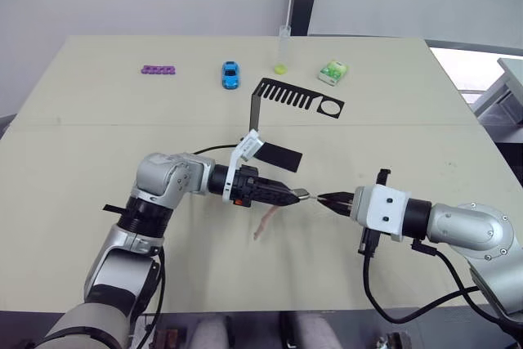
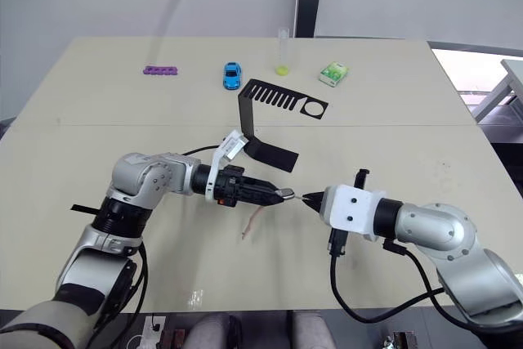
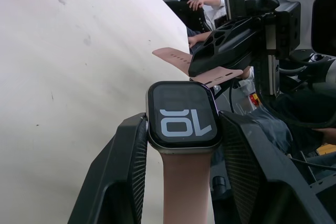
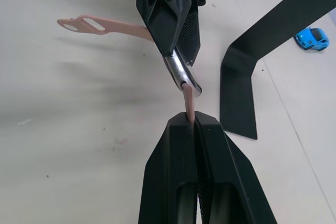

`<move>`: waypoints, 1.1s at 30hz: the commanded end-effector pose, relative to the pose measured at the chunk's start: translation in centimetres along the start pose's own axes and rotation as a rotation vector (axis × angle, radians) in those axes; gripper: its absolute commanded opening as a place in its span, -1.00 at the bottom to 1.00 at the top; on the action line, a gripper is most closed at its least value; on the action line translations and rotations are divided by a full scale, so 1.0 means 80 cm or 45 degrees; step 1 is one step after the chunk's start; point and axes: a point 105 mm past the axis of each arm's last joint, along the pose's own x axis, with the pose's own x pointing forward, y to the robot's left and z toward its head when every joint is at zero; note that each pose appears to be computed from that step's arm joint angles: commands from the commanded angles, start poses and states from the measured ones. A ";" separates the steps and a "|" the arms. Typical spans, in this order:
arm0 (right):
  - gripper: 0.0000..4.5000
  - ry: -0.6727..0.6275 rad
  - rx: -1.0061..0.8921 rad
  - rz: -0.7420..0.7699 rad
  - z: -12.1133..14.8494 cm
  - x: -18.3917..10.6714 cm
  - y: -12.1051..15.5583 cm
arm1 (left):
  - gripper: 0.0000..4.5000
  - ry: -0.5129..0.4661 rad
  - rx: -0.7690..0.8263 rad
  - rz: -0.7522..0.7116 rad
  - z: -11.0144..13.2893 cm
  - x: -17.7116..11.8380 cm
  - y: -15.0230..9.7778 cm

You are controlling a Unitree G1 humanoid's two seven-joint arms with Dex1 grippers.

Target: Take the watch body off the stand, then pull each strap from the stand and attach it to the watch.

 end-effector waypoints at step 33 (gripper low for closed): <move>-1.00 0.059 -0.151 -0.143 0.001 0.002 -0.028 | -0.29 -0.131 0.006 -0.025 0.032 0.012 -0.009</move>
